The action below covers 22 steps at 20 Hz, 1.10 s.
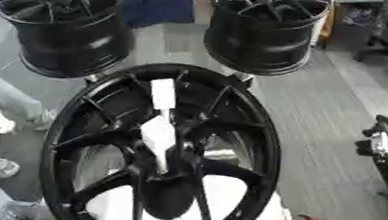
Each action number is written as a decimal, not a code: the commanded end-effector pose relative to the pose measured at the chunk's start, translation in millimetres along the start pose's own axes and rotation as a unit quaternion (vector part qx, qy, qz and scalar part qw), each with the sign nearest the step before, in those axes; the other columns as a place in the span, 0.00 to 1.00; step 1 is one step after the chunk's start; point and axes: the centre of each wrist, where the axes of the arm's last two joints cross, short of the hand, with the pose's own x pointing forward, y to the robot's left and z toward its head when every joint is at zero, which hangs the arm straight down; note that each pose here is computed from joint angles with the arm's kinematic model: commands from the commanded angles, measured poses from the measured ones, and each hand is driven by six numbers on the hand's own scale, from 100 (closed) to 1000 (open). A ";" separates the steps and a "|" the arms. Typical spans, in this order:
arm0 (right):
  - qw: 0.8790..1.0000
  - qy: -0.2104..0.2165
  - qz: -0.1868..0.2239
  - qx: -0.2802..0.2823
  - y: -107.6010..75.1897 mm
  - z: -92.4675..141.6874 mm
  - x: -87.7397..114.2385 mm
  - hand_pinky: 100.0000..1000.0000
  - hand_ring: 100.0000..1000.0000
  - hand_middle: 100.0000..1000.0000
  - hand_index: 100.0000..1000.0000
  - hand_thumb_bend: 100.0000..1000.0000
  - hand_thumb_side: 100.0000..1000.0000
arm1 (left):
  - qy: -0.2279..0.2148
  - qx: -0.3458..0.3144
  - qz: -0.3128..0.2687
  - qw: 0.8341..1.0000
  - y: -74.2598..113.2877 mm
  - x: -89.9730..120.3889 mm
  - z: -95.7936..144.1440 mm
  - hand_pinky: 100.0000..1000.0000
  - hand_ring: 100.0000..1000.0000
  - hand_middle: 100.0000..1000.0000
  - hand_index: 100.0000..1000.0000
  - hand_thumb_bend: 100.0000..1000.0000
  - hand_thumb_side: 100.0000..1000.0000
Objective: Pull the pin out of the wheel hub.
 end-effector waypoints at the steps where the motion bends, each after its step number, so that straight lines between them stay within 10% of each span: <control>1: 1.000 -0.011 0.003 -0.004 -2.2 -2.9 5.2 0.53 0.52 0.54 0.78 0.00 0.51 | 0.088 0.038 0.030 0.995 -13.8 -32.0 8.8 0.63 0.48 0.84 0.91 0.33 0.61; 10: 1.000 -0.012 0.001 -0.004 -1.3 -3.2 5.9 0.53 0.52 0.54 0.78 0.00 0.51 | 0.152 0.139 0.092 0.974 -63.4 -54.4 -1.5 0.60 0.47 0.81 0.90 0.11 0.63; 16: 1.000 -0.010 -0.002 -0.007 -0.6 -2.7 5.6 0.53 0.52 0.54 0.78 0.00 0.51 | 0.045 0.227 0.177 0.957 -68.9 -23.4 -11.3 0.56 0.46 0.71 0.85 0.00 0.60; 22: 1.000 -0.014 -0.009 -0.009 1.6 -4.1 7.4 0.53 0.52 0.54 0.78 0.00 0.51 | -0.097 0.365 0.312 0.872 -83.2 53.4 -22.1 0.52 0.46 0.62 0.79 0.00 0.57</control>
